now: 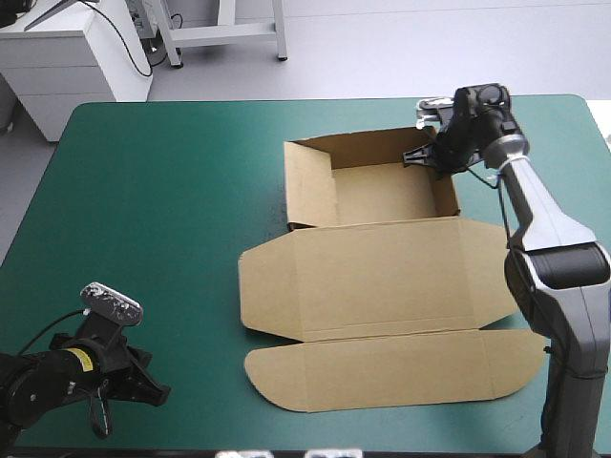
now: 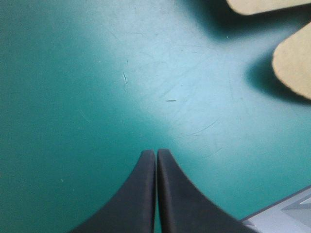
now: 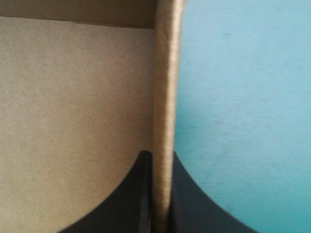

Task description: Fold the box

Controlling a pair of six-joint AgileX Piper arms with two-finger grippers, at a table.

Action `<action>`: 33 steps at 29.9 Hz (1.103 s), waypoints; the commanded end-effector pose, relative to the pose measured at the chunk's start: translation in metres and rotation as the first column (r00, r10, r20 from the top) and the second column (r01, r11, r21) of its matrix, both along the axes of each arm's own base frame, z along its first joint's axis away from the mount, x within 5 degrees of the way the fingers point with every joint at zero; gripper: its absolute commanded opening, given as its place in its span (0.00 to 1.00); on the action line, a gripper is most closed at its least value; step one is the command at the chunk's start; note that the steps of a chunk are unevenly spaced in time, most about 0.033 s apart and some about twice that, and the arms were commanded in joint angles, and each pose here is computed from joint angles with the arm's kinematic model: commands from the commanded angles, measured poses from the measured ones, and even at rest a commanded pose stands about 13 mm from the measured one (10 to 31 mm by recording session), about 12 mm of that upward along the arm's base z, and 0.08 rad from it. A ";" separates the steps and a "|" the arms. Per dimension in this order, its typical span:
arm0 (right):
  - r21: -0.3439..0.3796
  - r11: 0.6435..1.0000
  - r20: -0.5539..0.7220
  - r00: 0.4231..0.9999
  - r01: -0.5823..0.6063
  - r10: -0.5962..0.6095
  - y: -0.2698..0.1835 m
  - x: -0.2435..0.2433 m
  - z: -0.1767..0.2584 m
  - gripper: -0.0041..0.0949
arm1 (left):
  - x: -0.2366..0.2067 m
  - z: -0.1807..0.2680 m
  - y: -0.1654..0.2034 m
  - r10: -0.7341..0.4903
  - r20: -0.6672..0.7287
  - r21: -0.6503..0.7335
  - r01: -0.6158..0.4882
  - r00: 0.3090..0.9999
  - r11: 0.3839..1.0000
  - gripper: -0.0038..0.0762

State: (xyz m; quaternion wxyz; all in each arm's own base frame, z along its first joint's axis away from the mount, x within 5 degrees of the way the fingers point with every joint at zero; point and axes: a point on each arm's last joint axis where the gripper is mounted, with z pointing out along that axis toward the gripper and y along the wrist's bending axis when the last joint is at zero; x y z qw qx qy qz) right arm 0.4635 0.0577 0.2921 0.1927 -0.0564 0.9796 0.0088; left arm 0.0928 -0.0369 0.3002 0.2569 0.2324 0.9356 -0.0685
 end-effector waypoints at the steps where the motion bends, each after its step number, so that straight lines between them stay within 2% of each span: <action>1: -0.046 0.997 0.107 0.992 0.066 -0.061 -0.050 -0.015 0.049 0.02 | 0.004 0.011 -0.002 0.014 0.075 -0.040 -0.011 0.997 0.999 0.04; 9: -0.075 0.970 0.115 0.968 0.231 -0.222 -0.144 -0.024 0.051 0.02 | 0.005 0.011 -0.002 0.011 0.083 -0.036 -0.008 0.996 0.999 0.04; 13: -0.114 0.934 0.129 0.937 0.338 -0.323 -0.195 -0.036 0.052 0.02 | 0.006 0.012 -0.002 0.013 0.092 -0.039 -0.009 0.996 0.999 0.04; 18: -0.106 0.893 0.131 0.896 0.438 -0.425 -0.242 -0.053 0.051 0.02 | 0.007 0.013 -0.002 0.016 0.110 -0.044 -0.011 0.994 0.999 0.04; 23: -0.098 0.865 0.147 0.867 0.492 -0.476 -0.266 -0.063 0.052 0.02 | 0.008 0.013 -0.002 0.017 0.116 -0.046 -0.012 0.993 0.999 0.04; 30: -0.064 0.856 0.132 0.855 0.512 -0.502 -0.274 -0.067 0.049 0.02 | 0.008 0.013 -0.002 0.017 0.116 -0.046 -0.012 0.993 0.999 0.04; 33: -0.075 0.854 0.131 0.854 0.516 -0.504 -0.275 -0.067 0.048 0.09 | 0.008 0.013 -0.003 0.017 0.113 -0.048 -0.011 0.993 0.999 0.04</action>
